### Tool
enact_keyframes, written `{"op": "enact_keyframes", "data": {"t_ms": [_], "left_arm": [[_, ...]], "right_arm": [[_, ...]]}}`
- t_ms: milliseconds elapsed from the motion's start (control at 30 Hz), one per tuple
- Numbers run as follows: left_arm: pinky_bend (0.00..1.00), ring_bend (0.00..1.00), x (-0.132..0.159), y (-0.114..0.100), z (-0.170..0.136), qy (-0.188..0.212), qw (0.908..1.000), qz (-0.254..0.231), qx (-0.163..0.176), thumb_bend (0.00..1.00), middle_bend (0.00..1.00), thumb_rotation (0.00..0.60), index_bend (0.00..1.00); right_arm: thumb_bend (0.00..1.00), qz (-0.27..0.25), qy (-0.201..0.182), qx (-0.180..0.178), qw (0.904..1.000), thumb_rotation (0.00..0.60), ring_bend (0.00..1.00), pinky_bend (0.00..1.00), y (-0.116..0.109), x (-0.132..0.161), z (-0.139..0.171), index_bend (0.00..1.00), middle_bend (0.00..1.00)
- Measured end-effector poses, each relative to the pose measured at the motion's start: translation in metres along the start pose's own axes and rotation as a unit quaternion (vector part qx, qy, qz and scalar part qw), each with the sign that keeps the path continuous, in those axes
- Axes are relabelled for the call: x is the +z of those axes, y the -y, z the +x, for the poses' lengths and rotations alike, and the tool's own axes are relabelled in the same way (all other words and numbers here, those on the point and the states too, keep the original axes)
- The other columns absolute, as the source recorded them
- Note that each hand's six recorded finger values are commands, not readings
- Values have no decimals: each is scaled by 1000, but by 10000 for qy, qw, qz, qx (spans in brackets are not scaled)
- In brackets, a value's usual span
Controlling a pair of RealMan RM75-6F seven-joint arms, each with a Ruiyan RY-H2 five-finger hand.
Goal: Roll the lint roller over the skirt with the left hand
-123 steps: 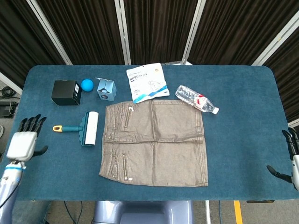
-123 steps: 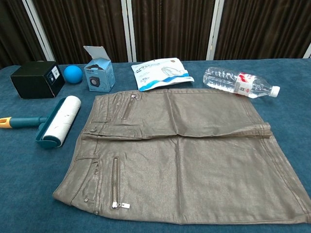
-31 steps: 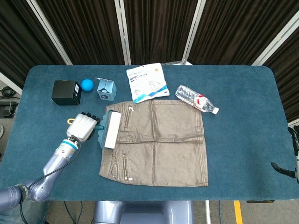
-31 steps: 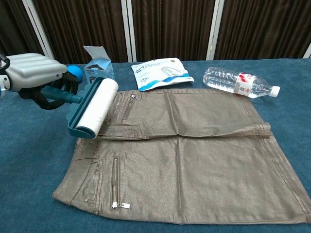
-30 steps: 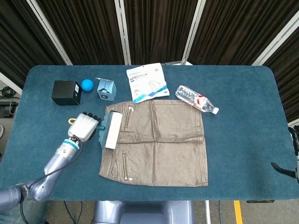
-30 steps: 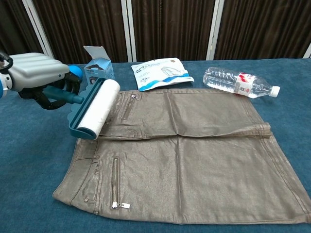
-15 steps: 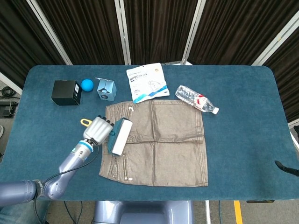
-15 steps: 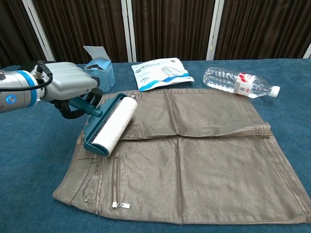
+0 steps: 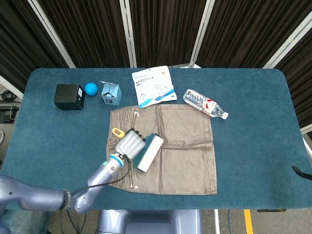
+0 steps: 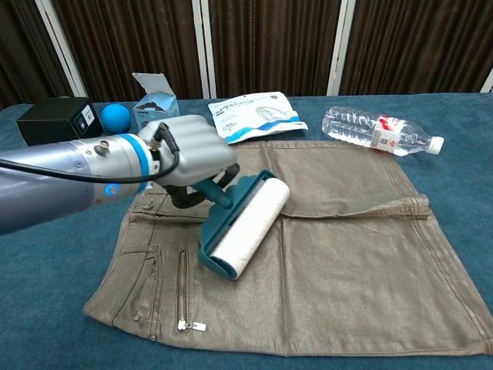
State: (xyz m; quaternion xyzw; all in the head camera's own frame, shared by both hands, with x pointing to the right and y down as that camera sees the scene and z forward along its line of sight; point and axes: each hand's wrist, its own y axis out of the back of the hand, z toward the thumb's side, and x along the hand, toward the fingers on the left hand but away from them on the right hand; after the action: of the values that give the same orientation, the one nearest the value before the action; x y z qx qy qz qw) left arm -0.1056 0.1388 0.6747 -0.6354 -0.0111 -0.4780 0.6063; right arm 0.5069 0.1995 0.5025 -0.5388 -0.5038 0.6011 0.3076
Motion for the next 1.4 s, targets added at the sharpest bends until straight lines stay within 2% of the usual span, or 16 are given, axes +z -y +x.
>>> {"op": "enact_keyframes", "data": {"t_ms": [233, 433, 633, 767, 1133, 1267, 1400], "left_arm": [[448, 378, 44, -17, 11, 238, 9996, 159, -23, 653, 453, 600, 656], [450, 381, 46, -12, 12, 206, 9993, 289, -103, 654, 460, 600, 668], [450, 382, 27, -2, 10, 49, 9990, 395, -213, 653, 462, 600, 671], [450, 383, 3, 12, 5, -148, 9980, 505, -351, 653, 463, 600, 671], [450, 382, -76, 67, -17, -821, 9903, 633, -922, 654, 462, 600, 672], [450, 382, -90, 74, -21, -947, 9884, 671, -980, 656, 462, 600, 672], [451, 383, -84, 68, -19, -890, 9899, 620, -908, 654, 462, 600, 674]], "right_arm": [[0, -16, 64, -39, 10000, 600, 0, 0, -3, -5, 0, 0, 0], [0, -10, 92, -52, 9999, 600, 0, 0, -4, -7, 1, 0, 0], [0, 4, 86, -64, 9999, 600, 0, 0, -4, -6, 2, 0, 0], [0, 23, 80, -66, 9999, 600, 0, 0, -4, -5, 2, 0, 0], [0, 61, 18, -51, 10000, 600, 0, 0, -2, 1, 3, 0, 0], [0, 54, -6, -50, 10000, 600, 0, 0, -2, 2, 3, 0, 0], [0, 27, -12, -60, 10000, 600, 0, 0, -3, 2, 3, 0, 0]]}}
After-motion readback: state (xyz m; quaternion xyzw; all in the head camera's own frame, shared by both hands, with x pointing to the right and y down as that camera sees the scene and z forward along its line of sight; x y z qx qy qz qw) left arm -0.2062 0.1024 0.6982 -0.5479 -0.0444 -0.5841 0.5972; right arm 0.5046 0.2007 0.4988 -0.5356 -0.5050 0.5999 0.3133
